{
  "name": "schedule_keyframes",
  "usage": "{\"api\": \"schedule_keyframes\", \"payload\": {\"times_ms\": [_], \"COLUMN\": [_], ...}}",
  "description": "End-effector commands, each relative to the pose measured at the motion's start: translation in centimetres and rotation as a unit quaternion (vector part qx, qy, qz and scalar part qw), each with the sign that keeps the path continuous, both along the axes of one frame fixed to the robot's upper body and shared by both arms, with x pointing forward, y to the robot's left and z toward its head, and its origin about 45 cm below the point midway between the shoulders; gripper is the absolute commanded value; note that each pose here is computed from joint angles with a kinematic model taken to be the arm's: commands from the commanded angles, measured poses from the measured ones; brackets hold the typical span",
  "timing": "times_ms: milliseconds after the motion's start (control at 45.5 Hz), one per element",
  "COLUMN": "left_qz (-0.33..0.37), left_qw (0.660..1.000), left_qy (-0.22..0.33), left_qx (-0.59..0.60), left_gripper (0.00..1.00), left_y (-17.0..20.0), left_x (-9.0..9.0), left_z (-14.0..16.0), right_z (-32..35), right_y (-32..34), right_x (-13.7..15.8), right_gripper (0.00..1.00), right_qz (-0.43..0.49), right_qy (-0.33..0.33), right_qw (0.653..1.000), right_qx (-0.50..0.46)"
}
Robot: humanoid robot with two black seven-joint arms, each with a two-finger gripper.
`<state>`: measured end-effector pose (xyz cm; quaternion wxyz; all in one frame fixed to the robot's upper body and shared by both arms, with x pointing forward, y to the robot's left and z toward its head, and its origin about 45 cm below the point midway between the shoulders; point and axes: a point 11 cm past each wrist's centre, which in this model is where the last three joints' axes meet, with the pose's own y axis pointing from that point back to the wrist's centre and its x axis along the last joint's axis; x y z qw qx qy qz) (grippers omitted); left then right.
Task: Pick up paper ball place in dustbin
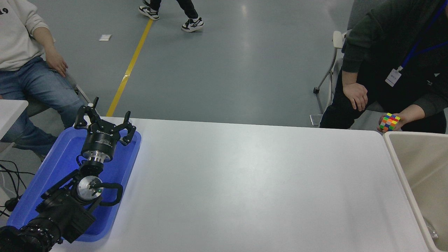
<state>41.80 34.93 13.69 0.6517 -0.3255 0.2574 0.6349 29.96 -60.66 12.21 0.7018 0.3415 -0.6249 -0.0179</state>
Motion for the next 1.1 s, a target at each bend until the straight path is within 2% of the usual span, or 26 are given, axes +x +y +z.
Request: {"api": "schedule_keyframes", "payload": {"times_ms": [0, 484, 527, 593, 659, 747, 769, 1077], "left_qz": [0.000, 0.000, 0.000, 0.000, 0.000, 0.000, 0.000, 0.000], "left_qw": [1.000, 1.000, 1.000, 1.000, 1.000, 1.000, 1.000, 1.000], "left_qy": [0.000, 0.000, 0.000, 0.000, 0.000, 0.000, 0.000, 0.000], "left_qx": [0.000, 0.000, 0.000, 0.000, 0.000, 0.000, 0.000, 0.000], "left_gripper": [1.00, 1.00, 1.00, 1.00, 1.00, 1.00, 1.00, 1.00], "left_y": [0.0, 0.0, 0.0, 0.0, 0.0, 0.0, 0.0, 0.0], "left_x": [0.0, 0.0, 0.0, 0.0, 0.0, 0.0, 0.0, 0.0], "left_z": [0.0, 0.0, 0.0, 0.0, 0.0, 0.0, 0.0, 0.0], "right_z": [-3.4, -4.4, -4.5, -4.3, -4.1, -3.4, -3.2, -4.0], "right_y": [0.9, 1.6, 1.7, 1.7, 1.7, 1.3, 1.2, 1.7], "right_x": [-2.6, -3.1, -3.0, -2.9, -2.6, -2.2, -2.1, -2.5], "right_gripper": [0.00, 0.01, 0.12, 0.38, 0.59, 0.96, 1.00, 1.00], "right_qz": [-0.022, -0.022, -0.021, -0.018, -0.016, -0.016, -0.018, -0.019], "right_qy": [0.009, 0.012, 0.012, 0.010, 0.004, -0.006, -0.009, 0.001], "right_qw": [1.000, 0.999, 0.999, 1.000, 1.000, 1.000, 1.000, 1.000], "right_qx": [0.021, 0.025, 0.025, 0.018, 0.013, 0.003, 0.001, 0.016]}}
